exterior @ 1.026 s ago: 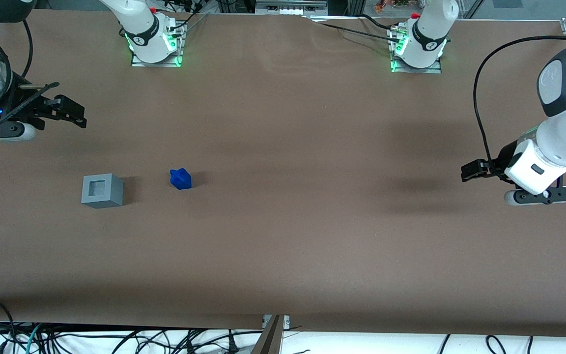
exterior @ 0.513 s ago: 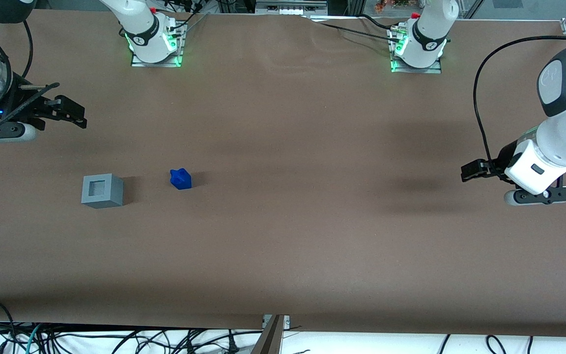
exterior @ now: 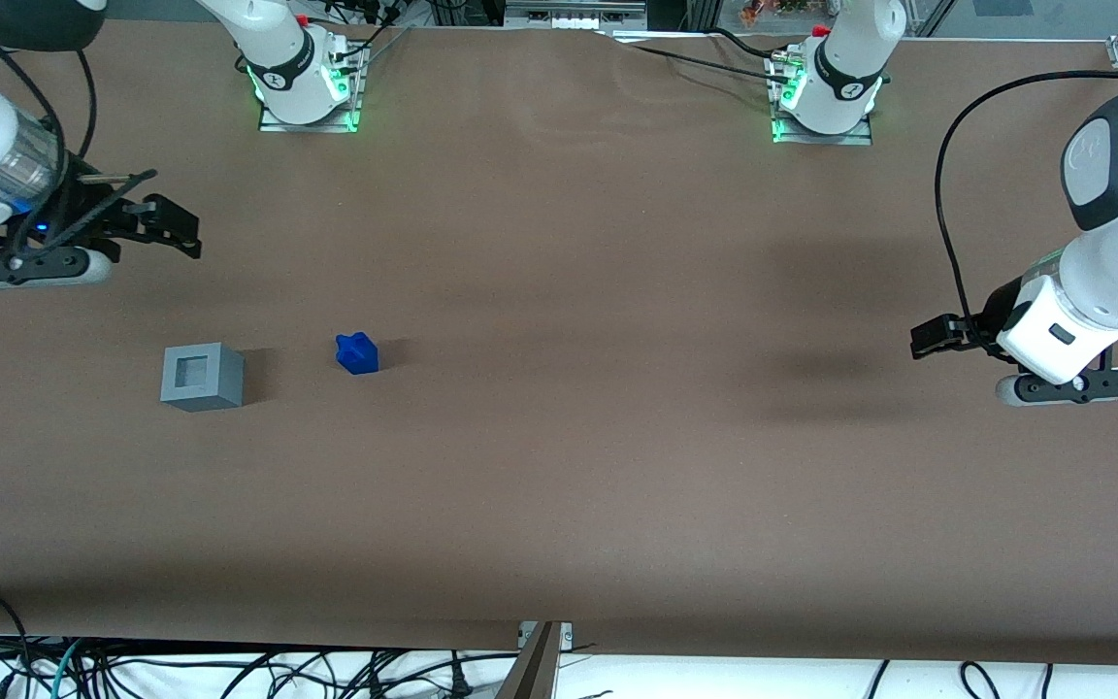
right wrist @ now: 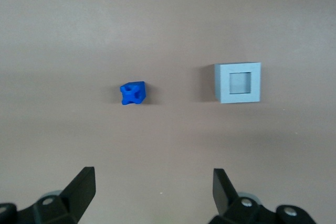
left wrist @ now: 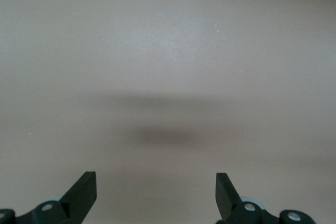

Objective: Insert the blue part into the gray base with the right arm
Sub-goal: 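Move the open right gripper down over the blue block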

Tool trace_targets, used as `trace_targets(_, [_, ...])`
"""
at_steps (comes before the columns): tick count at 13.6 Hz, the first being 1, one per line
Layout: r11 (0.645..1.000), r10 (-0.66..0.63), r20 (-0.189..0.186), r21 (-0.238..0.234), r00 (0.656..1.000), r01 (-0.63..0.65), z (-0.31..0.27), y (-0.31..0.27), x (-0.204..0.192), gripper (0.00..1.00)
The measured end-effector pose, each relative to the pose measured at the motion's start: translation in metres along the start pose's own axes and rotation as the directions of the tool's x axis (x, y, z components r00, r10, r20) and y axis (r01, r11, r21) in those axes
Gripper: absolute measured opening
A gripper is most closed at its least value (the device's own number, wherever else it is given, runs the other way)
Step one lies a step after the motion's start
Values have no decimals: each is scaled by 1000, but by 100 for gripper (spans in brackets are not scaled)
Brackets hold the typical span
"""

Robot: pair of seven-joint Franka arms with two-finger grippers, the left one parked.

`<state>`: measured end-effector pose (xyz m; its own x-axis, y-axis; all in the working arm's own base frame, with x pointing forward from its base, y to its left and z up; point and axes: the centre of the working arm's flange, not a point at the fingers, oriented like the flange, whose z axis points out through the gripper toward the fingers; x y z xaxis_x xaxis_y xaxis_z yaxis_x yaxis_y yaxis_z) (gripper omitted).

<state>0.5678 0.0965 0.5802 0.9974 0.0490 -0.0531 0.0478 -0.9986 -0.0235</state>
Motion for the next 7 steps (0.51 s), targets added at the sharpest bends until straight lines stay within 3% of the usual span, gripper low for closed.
trace_targets(7, [1000,5,-80,10,997,-5,80,-35,-1,99])
